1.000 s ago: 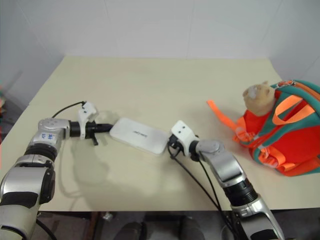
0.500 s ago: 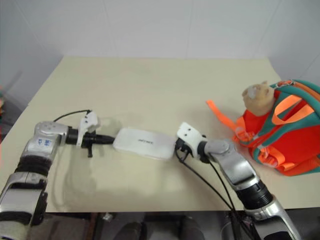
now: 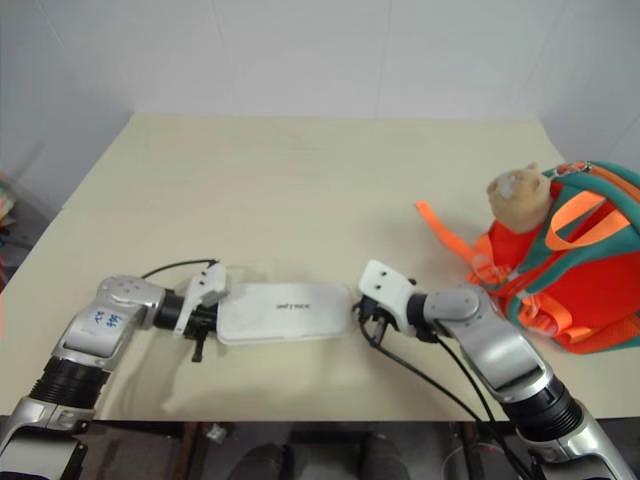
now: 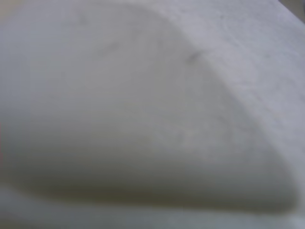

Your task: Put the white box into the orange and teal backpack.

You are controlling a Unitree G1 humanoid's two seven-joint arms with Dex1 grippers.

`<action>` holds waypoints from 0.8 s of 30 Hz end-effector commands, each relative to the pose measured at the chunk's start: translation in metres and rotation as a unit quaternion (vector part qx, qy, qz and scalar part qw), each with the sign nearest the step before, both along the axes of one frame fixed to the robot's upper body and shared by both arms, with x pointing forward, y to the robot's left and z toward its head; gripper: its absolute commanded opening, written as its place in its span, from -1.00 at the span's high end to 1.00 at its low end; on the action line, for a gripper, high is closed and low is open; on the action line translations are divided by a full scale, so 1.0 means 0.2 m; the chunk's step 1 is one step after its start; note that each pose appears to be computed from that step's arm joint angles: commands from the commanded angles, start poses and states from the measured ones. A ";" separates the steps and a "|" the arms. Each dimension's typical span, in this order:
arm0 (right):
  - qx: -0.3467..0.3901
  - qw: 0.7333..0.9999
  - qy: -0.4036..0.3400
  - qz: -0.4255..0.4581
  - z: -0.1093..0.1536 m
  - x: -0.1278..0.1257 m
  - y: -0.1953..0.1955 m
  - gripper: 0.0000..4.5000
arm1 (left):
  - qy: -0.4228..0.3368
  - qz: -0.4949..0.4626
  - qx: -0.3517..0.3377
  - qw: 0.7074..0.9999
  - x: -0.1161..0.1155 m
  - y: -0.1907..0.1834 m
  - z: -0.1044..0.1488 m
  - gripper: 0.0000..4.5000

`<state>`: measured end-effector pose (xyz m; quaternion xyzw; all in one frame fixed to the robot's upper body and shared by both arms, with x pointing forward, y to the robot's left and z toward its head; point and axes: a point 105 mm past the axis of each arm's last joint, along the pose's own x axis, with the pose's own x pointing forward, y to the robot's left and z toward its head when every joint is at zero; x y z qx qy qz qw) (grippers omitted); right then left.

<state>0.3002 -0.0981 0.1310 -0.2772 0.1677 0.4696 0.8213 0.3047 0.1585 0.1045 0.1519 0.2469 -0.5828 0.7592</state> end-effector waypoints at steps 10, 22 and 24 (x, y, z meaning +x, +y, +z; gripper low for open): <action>0.011 1.000 -0.013 0.013 0.01 0.01 0.04 0.95 | -0.016 0.051 0.064 0.997 0.07 0.20 0.02 1.00; 0.015 1.000 -0.015 0.012 -0.01 0.03 0.06 0.95 | 0.016 0.067 0.111 0.991 0.03 0.34 -0.01 1.00; 0.015 1.000 -0.015 0.012 -0.01 0.02 0.06 0.95 | 0.020 0.074 0.114 0.991 0.02 0.37 0.00 1.00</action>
